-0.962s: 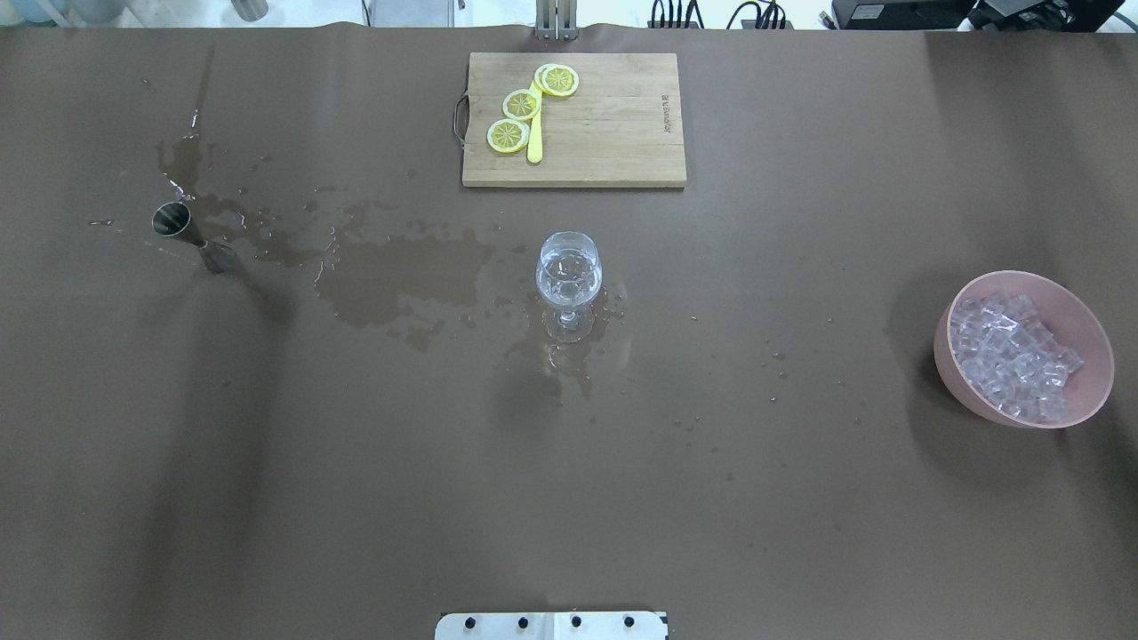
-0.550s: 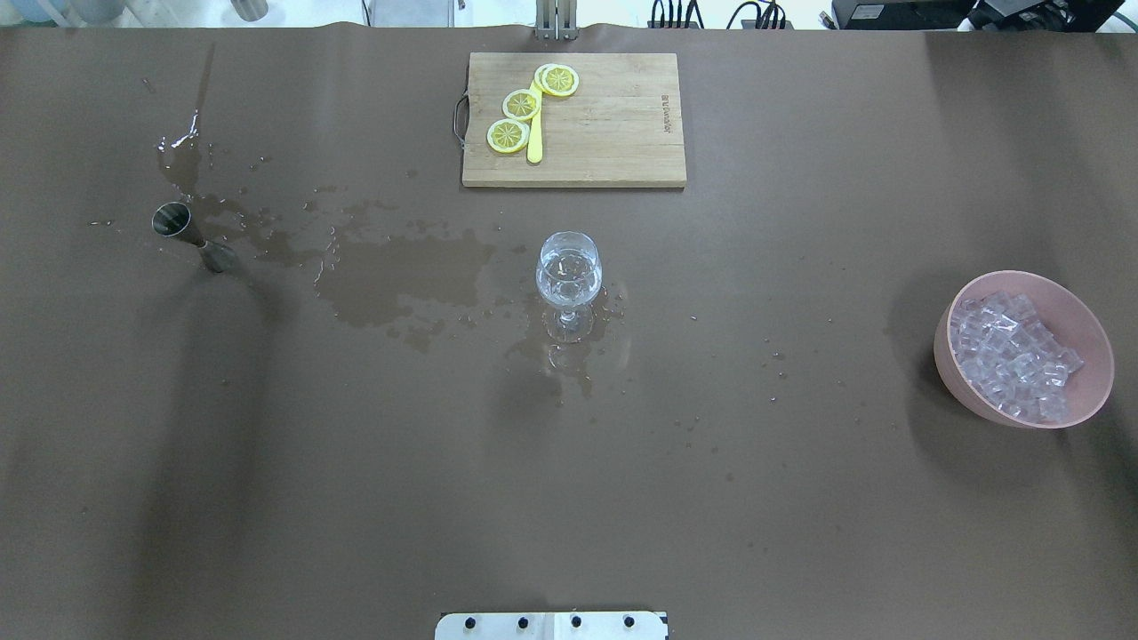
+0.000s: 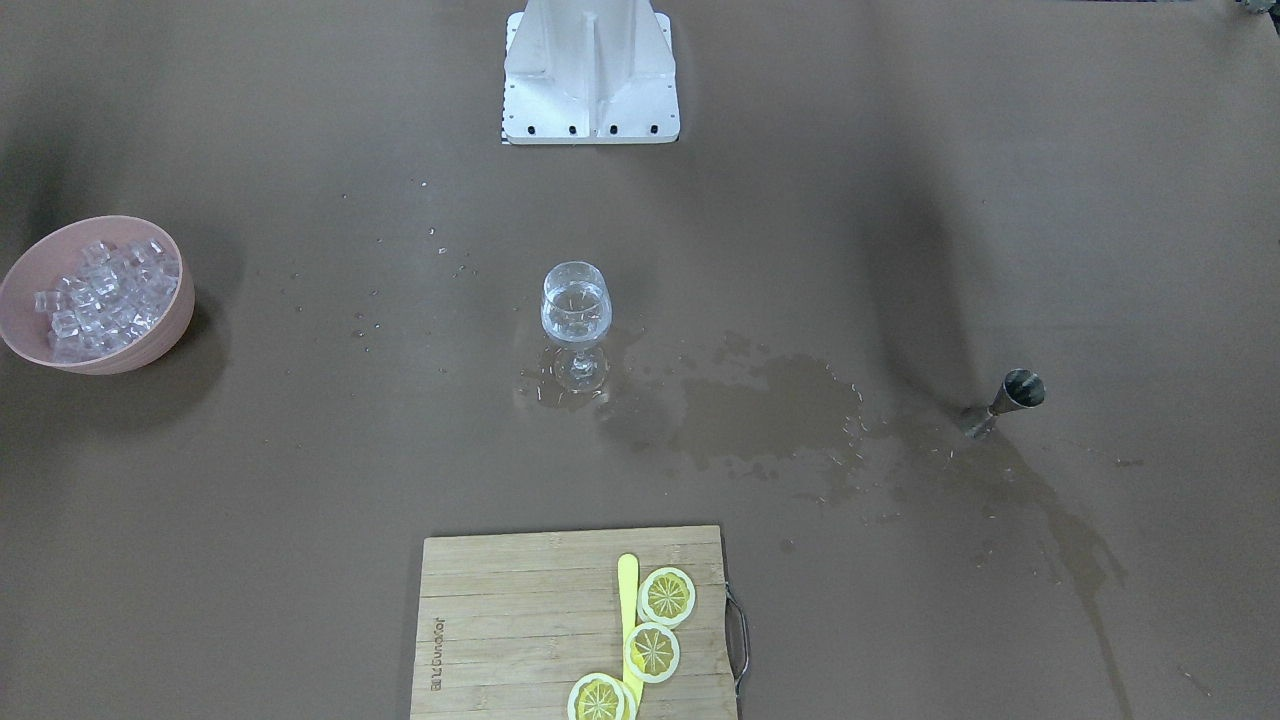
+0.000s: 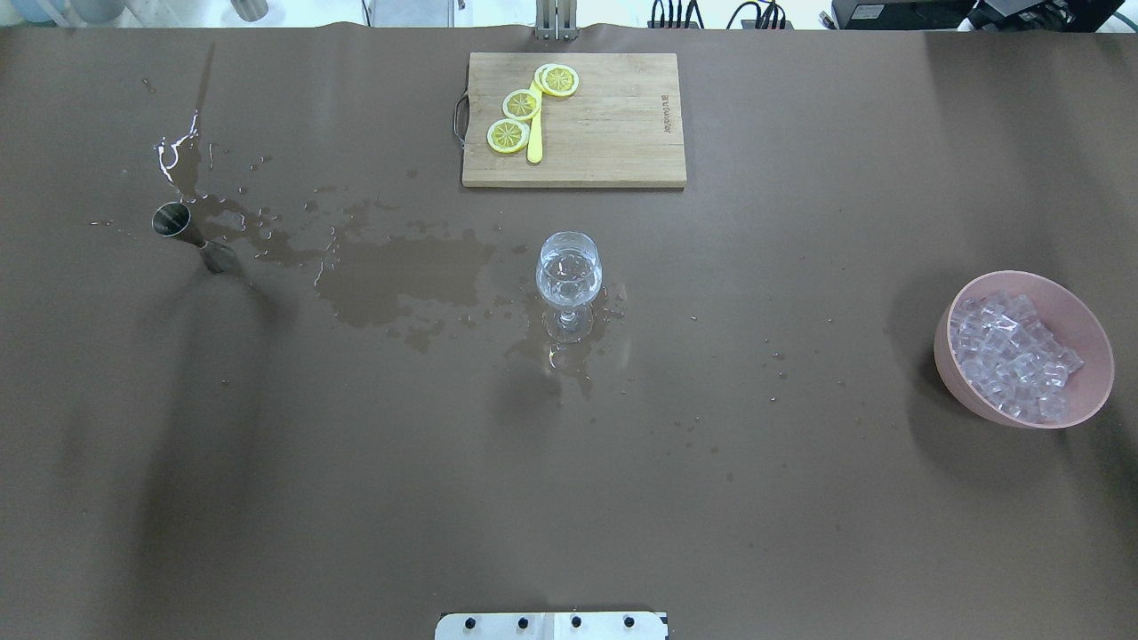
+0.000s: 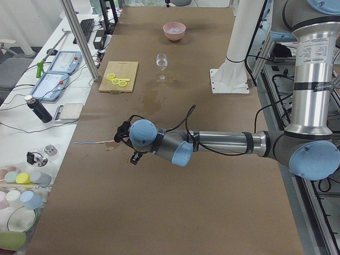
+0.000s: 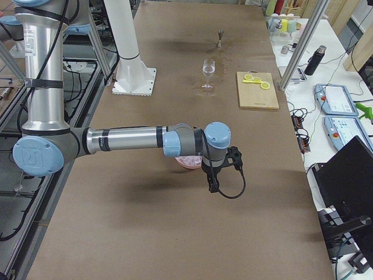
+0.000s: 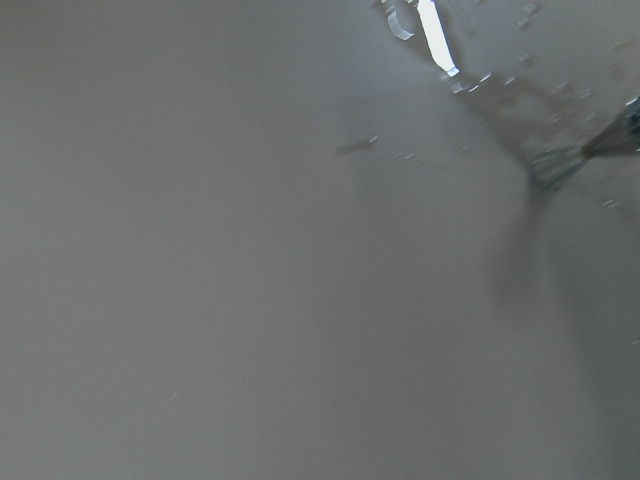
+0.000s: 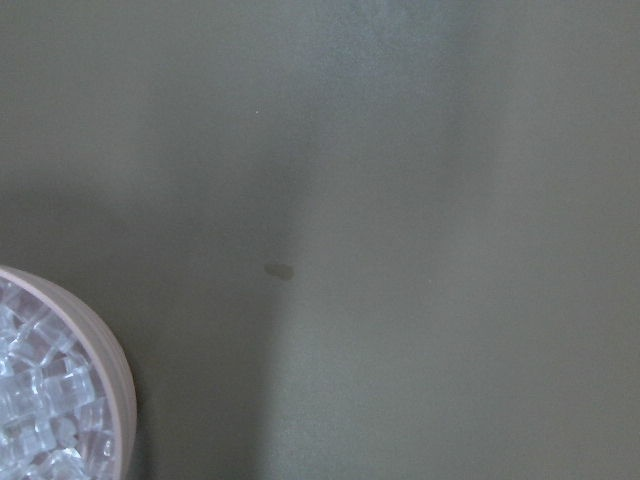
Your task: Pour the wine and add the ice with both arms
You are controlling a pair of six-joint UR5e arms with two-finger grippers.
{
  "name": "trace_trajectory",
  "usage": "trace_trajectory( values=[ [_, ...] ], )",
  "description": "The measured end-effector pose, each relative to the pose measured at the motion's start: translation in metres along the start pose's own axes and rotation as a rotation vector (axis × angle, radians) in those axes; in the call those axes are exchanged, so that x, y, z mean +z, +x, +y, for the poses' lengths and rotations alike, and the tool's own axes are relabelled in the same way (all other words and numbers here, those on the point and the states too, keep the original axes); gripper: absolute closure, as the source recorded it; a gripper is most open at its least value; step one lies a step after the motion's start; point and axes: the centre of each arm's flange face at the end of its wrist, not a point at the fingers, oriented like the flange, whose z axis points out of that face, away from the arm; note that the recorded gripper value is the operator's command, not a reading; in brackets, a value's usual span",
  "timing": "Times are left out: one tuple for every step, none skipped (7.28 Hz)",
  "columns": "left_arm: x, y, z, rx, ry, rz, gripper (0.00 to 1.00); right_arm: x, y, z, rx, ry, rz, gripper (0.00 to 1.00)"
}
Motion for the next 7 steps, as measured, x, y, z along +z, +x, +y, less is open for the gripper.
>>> trace_trajectory(
  values=[
    [0.011,0.000,-0.017,0.051,0.018,-0.037,0.02,0.001,0.001,0.002,0.002,-0.002,0.000,0.00],
    [0.030,0.008,-0.031,0.102,0.042,-0.094,0.02,0.001,0.001,0.004,0.004,-0.003,-0.001,0.00],
    [0.057,0.020,-0.035,0.132,0.085,-0.152,0.02,0.002,0.002,0.004,0.005,-0.004,-0.002,0.00],
    [0.081,0.025,-0.029,0.144,0.142,-0.183,0.03,0.002,0.002,0.005,0.005,-0.005,-0.002,0.00],
    [0.101,0.030,-0.022,0.138,0.191,-0.177,0.03,0.002,0.002,0.005,0.005,-0.005,-0.001,0.00],
    [0.122,0.044,-0.019,0.124,0.231,-0.160,0.03,0.002,0.001,0.005,0.005,-0.004,-0.001,0.00],
    [0.143,0.059,-0.014,0.127,0.273,-0.154,0.03,0.001,0.001,0.005,0.003,-0.003,-0.001,0.00]
  ],
)
